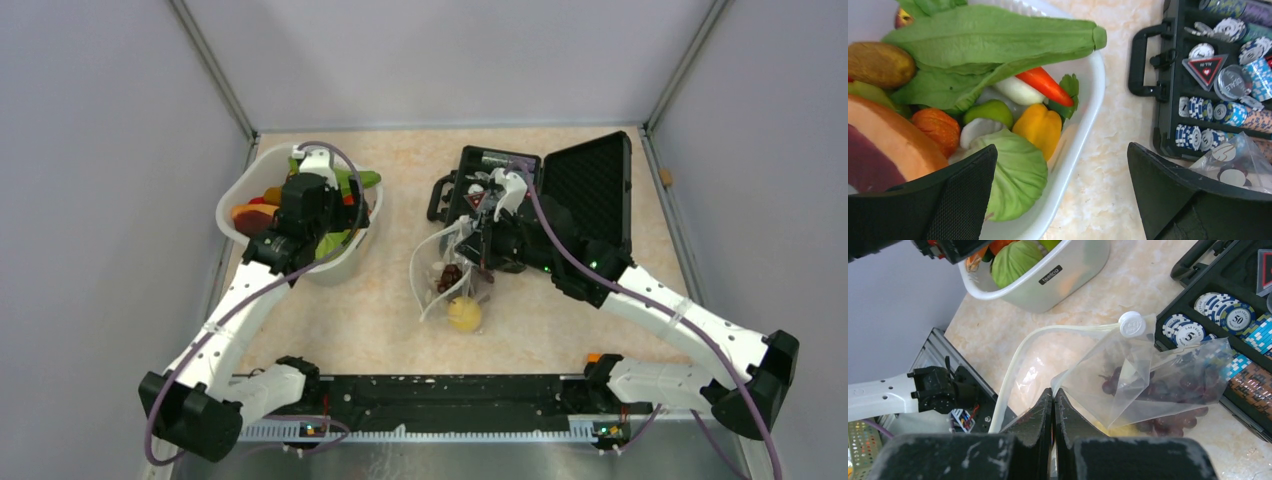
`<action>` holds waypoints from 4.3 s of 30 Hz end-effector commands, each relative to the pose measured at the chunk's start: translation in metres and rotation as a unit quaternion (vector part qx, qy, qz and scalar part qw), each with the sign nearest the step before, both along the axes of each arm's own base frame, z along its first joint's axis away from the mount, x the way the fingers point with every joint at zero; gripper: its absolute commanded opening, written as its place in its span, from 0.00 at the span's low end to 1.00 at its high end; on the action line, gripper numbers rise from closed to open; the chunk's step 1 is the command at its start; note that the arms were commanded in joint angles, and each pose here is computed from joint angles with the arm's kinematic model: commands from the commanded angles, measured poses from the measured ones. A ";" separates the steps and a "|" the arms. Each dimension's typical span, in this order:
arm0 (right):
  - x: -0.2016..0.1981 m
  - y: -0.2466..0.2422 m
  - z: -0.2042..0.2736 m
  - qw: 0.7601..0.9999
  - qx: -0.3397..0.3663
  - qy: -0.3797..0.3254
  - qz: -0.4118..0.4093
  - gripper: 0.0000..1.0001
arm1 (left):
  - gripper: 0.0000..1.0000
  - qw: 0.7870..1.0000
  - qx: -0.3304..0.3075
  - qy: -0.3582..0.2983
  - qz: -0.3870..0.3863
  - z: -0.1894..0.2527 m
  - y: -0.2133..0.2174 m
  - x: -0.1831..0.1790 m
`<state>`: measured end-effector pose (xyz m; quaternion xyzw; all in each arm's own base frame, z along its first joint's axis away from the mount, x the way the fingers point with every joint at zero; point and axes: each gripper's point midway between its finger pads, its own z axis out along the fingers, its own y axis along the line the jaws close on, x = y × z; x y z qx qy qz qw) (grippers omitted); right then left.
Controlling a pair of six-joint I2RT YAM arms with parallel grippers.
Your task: Place the food in the zip-top bag and seal the zipper
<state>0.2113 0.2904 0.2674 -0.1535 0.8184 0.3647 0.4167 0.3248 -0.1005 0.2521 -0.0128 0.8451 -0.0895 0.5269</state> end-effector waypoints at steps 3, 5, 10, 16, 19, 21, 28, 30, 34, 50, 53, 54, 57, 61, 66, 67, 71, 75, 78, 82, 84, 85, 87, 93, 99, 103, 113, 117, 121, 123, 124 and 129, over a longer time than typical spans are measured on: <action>0.002 0.002 0.021 0.999 0.035 -0.021 -0.002 0.00 | 0.99 0.999 -0.023 0.042 -0.005 -0.012 -0.004 0.009; 0.002 0.001 0.020 0.999 0.035 -0.023 -0.004 0.00 | 0.99 0.998 -0.027 0.060 -0.010 -0.023 -0.007 0.007; 0.003 0.002 0.019 0.999 0.035 -0.022 -0.005 0.00 | 0.99 0.995 -0.025 0.090 0.021 -0.049 0.002 0.006; 0.004 0.003 0.017 0.999 0.034 -0.023 -0.002 0.01 | 0.99 0.987 -0.008 0.126 0.098 -0.079 0.047 0.017; 0.004 0.003 0.018 0.999 0.032 -0.025 -0.001 0.01 | 0.99 0.982 0.007 0.127 0.140 -0.081 0.069 0.026; 0.003 0.003 0.017 0.999 0.031 -0.025 -0.001 0.01 | 0.99 0.980 0.020 0.115 0.163 -0.076 0.080 0.030; 0.003 0.002 0.016 0.999 0.028 -0.027 -0.001 0.01 | 0.99 0.992 -0.025 0.059 0.108 -0.036 0.061 0.040; 0.004 0.000 0.016 0.999 0.026 -0.029 -0.004 0.01 | 0.99 0.996 -0.054 0.049 0.060 -0.027 0.043 0.035; 0.005 0.001 0.015 0.999 0.023 -0.031 -0.002 0.01 | 0.99 0.993 -0.107 0.018 -0.054 0.001 0.004 0.016; 0.001 0.003 0.018 0.999 0.029 -0.033 0.010 0.02 | 0.98 0.926 0.153 0.084 0.336 -0.045 0.162 -0.001; 0.000 0.002 0.017 0.999 0.030 -0.033 0.010 0.02 | 0.93 0.920 0.176 0.109 0.333 -0.056 0.164 0.006; 0.000 0.002 0.018 0.999 0.030 -0.034 0.010 0.02 | 0.90 0.918 0.185 0.119 0.331 -0.058 0.164 0.007; 0.000 0.002 0.017 0.999 0.026 -0.034 0.011 0.02 | 0.84 0.903 0.210 0.142 0.347 -0.064 0.171 0.006; 0.000 -0.001 0.017 0.999 0.025 -0.037 0.007 0.02 | 0.67 0.901 0.202 0.144 0.356 -0.060 0.171 0.003; 0.001 -0.004 0.017 0.999 0.022 -0.040 0.003 0.02 | 0.34 0.936 0.151 0.103 0.300 -0.042 0.150 0.007; 0.001 -0.004 0.017 0.999 0.021 -0.039 0.003 0.02 | 0.30 0.944 0.137 0.093 0.285 -0.038 0.145 0.009; 0.000 -0.004 0.016 0.999 0.023 -0.038 0.004 0.02 | 0.17 0.962 0.101 0.067 0.246 -0.021 0.130 0.006; -0.001 -0.004 0.016 0.999 0.027 -0.037 0.003 0.02 | 0.15 0.975 0.072 0.032 0.206 -0.001 0.116 0.001; -0.001 -0.005 0.016 0.999 0.027 -0.036 0.001 0.02 | 0.10 0.982 0.053 0.005 0.179 0.013 0.107 -0.004; 0.000 -0.005 0.016 0.999 0.028 -0.037 -0.002 0.02 | 0.08 0.991 0.017 -0.036 0.131 0.030 0.089 -0.010; 0.000 -0.005 0.015 0.999 0.030 -0.036 -0.002 0.02 | 0.06 0.993 -0.006 -0.059 0.103 0.039 0.078 -0.012; 0.000 -0.005 0.016 0.999 0.031 -0.036 -0.004 0.02 | 0.05 0.993 -0.016 -0.070 0.090 0.042 0.072 -0.014; 0.001 -0.004 0.016 0.999 0.033 -0.036 -0.004 0.02 | 0.00 0.994 -0.034 -0.085 0.060 0.049 0.061 -0.018; 0.002 -0.002 0.016 0.999 0.035 -0.034 -0.004 0.02 | 0.00 0.980 -0.094 -0.120 -0.126 0.083 -0.001 -0.045; 0.003 -0.001 0.017 0.999 0.038 -0.032 -0.007 0.02 | 0.00 0.935 -0.130 -0.141 -0.299 0.123 -0.049 -0.093; 0.005 -0.001 0.017 0.999 0.041 -0.032 -0.013 0.02 | 0.01 0.912 -0.157 -0.139 -0.351 0.137 -0.062 -0.116; 0.013 -0.010 0.019 0.996 0.052 -0.040 -0.052 0.02 | 0.00 0.883 -0.239 -0.057 -0.400 0.132 -0.077 -0.162; 0.017 -0.014 0.017 0.994 0.064 -0.046 -0.074 0.02 | 0.00 0.880 -0.280 -0.023 -0.383 0.123 -0.077 -0.179; 0.021 -0.015 0.018 0.992 0.079 -0.048 -0.085 0.02 | 0.00 0.867 -0.327 0.011 -0.376 0.119 -0.080 -0.191; 0.022 -0.015 0.018 0.992 0.081 -0.048 -0.089 0.02 | 0.00 0.872 -0.332 0.032 -0.359 0.112 -0.078 -0.193; 0.022 -0.015 0.017 0.992 0.080 -0.047 -0.090 0.02 | 0.00 0.874 -0.333 0.042 -0.352 0.110 -0.077 -0.194; 0.022 -0.015 0.016 0.992 0.078 -0.048 -0.091 0.02 | 0.00 0.873 -0.336 0.112 -0.334 0.091 -0.075 -0.204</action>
